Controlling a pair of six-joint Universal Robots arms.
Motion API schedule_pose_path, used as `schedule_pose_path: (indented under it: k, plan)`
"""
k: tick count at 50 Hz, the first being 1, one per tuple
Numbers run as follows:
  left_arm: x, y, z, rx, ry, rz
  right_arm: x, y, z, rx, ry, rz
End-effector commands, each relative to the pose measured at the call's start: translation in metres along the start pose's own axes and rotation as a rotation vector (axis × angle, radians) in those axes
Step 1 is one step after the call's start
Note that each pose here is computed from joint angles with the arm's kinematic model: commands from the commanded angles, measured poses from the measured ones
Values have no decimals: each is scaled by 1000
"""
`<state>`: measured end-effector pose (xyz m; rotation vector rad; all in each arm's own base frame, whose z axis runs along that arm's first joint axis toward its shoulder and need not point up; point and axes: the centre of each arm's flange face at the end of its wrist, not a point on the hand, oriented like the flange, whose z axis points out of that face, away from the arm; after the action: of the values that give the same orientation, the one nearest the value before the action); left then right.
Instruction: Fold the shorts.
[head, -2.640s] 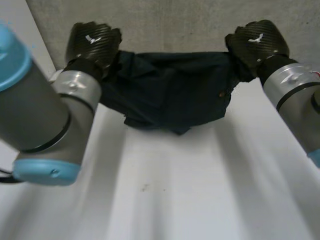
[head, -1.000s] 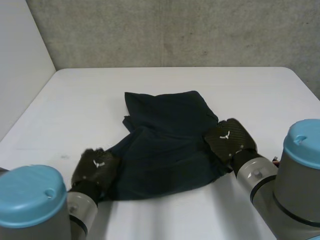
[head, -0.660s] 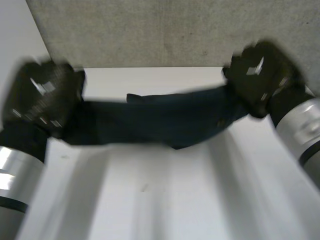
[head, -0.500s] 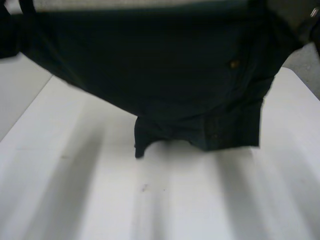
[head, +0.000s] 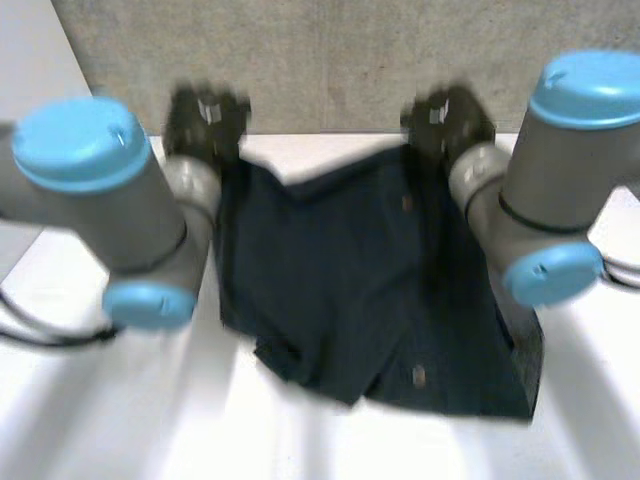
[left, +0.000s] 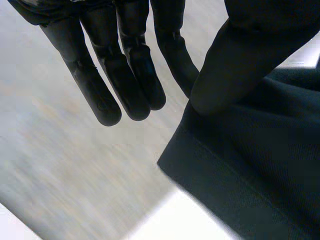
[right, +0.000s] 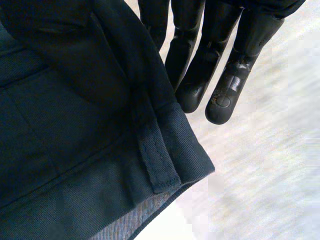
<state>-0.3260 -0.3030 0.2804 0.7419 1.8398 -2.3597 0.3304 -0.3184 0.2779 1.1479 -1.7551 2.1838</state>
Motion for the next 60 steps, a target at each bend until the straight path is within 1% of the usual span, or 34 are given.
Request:
schedule_pose_path:
  k: [1, 4, 5, 7, 9, 11, 14, 15, 16, 18, 19, 20, 22, 23, 26, 27, 30, 31, 32, 36, 40, 45, 46, 49, 50, 53, 54, 58, 60]
  plan:
    - [-87, -148, 18, 567, -283, -213, 80, -95, 13, 490, 381, 88]
    - [-109, -173, 5, 680, -343, -261, 98, -116, -1, 604, 461, 131]
    - [-112, -176, 3, 692, -348, -266, 98, -117, -3, 609, 462, 137]
    - [-115, -178, -1, 707, -353, -270, 97, -114, -5, 592, 454, 142]
    - [-111, -171, -5, 686, -341, -266, 92, -109, -6, 564, 433, 142]
    - [-107, -162, -6, 653, -328, -260, 83, -99, -6, 506, 381, 148]
    - [-95, -132, -10, 561, -293, -243, 73, -88, -7, 444, 321, 154]
    - [-90, -122, -11, 530, -281, -236, 65, -80, -7, 412, 273, 150]
    - [-81, -101, -15, 467, -254, -221, 62, -76, -7, 395, 249, 146]
    - [-70, -77, -20, 396, -223, -207, 53, -67, -7, 367, 192, 140]
    - [-65, -66, -23, 362, -210, -199, 38, -54, -4, 335, 122, 136]
    - [-56, -44, -29, 298, -184, -182, 28, -45, -2, 309, 80, 135]
    - [-47, -22, -37, 231, -159, -169, 7, -23, 1, 245, 2, 131]
    - [-39, -2, -44, 168, -138, -154, -10, -3, 1, 177, -66, 132]
    - [-26, 32, -56, 62, -98, -131, -33, 24, -2, 70, -151, 134]
    - [-15, 57, -64, -21, -65, -110, -47, 41, -6, -6, -204, 132]
    - [-2, 86, -77, -125, -21, -78, -70, 71, -15, -139, -298, 117]
    - [4, 99, -86, -186, 10, -43, -74, 76, -18, -165, -317, 113]
    - [6, 103, -90, -211, 23, -25, -76, 79, -20, -187, -333, 111]
    - [9, 114, -114, -326, 86, 48, -83, 91, -39, -284, -401, 108]
    - [3, 98, -137, -374, 131, 75, -82, 90, -63, -328, -446, 113]
    - [-6, 86, -171, -465, 194, 101, -67, 81, -96, -353, -455, 80]
    - [-7, 84, -177, -479, 203, 105, -65, 82, -107, -365, -466, 58]
    - [-11, 81, -202, -545, 258, 126, -67, 85, -124, -386, -501, 5]
    - [-11, 80, -215, -571, 289, 136, -69, 86, -136, -404, -531, -41]
    - [-10, 77, -232, -598, 335, 147, -66, 84, -155, -437, -586, -121]
    - [-9, 77, -242, -616, 361, 157, -64, 81, -168, -462, -630, -165]
    - [-8, 76, -251, -625, 390, 167, -57, 82, -185, -521, -692, -206]
    - [-8, 73, -250, -612, 386, 166, -54, 84, -185, -529, -684, -199]
